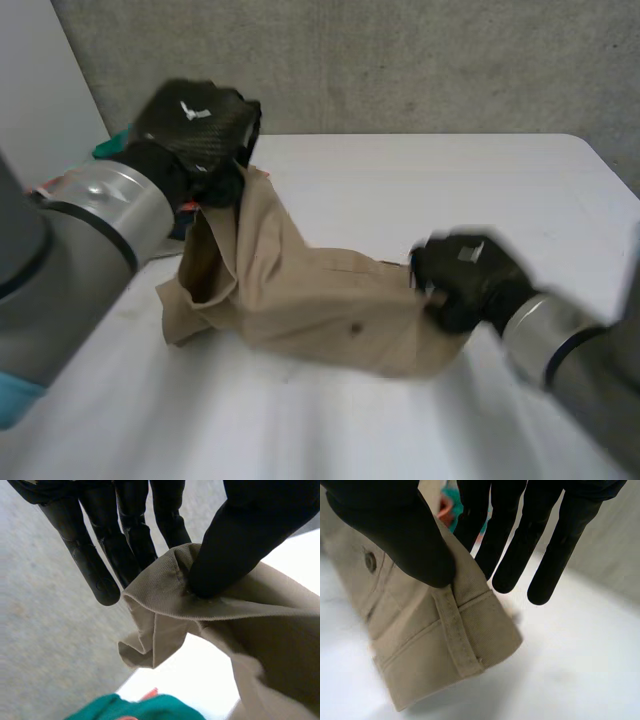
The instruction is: Fold the laundry.
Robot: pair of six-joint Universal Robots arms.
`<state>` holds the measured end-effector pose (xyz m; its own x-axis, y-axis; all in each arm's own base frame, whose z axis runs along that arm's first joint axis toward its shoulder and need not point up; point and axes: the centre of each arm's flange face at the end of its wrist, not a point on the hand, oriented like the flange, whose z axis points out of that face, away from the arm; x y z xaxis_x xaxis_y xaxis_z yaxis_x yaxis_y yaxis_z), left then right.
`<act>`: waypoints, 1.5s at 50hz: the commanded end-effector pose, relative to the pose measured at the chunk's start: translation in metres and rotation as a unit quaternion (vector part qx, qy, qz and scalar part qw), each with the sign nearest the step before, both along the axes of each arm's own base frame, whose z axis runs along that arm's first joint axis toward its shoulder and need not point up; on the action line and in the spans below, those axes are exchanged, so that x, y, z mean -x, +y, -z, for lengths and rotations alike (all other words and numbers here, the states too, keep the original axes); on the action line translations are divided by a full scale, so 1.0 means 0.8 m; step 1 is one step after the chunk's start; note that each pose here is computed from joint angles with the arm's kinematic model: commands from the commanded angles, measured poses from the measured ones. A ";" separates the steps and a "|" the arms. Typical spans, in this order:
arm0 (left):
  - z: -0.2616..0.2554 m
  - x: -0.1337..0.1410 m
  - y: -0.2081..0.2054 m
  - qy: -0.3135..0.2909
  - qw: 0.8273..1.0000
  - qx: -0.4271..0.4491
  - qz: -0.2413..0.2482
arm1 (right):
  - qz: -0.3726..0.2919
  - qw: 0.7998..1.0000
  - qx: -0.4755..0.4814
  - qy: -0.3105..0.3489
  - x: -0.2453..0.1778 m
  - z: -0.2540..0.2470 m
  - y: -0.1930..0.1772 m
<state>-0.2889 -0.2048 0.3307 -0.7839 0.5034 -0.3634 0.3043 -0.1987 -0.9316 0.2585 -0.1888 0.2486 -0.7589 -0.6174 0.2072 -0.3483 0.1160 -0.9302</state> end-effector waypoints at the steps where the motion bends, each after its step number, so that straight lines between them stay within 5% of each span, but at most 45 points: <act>1: -0.067 -0.027 0.028 0.039 0.997 0.066 -0.008 | 0.036 0.978 0.201 0.033 0.041 -0.156 0.005; 7: -0.123 -0.042 0.057 0.073 0.990 0.117 -0.004 | 0.065 0.970 0.233 0.035 0.064 -0.223 0.002; 12: -0.127 -0.041 0.052 0.072 0.990 0.118 -0.003 | 0.065 0.971 0.218 0.068 0.061 -0.210 -0.030; 24: 0.018 0.002 -0.063 -0.016 0.999 -0.027 -0.011 | 0.066 0.981 0.135 0.121 0.035 -0.105 -0.124; 31: 0.021 0.037 -0.141 0.046 0.995 0.088 -0.013 | 0.109 0.968 0.200 0.106 0.019 -0.066 -0.191; 36: -0.050 0.049 -0.175 0.145 0.953 0.265 -0.017 | 0.155 0.925 0.346 0.036 0.008 -0.114 -0.225; 40: -0.105 0.049 -0.172 0.209 0.904 0.372 -0.019 | 0.171 0.858 0.482 -0.043 -0.006 -0.174 -0.228; 41: -0.113 0.049 -0.170 0.217 0.897 0.386 -0.017 | 0.174 0.832 0.523 -0.069 -0.009 -0.193 -0.224; 44: -0.116 0.049 -0.167 0.230 0.892 0.390 -0.010 | 0.176 0.806 0.557 -0.092 -0.011 -0.212 -0.219; 48: -0.093 0.047 -0.168 0.225 0.910 0.348 -0.004 | 0.168 0.816 0.546 -0.087 -0.016 -0.208 -0.216; 62: 0.074 0.042 -0.144 0.121 0.982 0.145 -0.003 | 0.118 0.946 0.295 0.064 -0.020 0.003 -0.225; 67: 0.151 0.028 -0.109 0.045 0.999 0.010 -0.001 | 0.092 0.963 0.220 0.125 -0.014 0.066 -0.207; 75: 0.170 0.003 -0.026 -0.069 0.991 -0.115 0.015 | 0.048 0.967 0.126 0.215 0.007 0.112 -0.154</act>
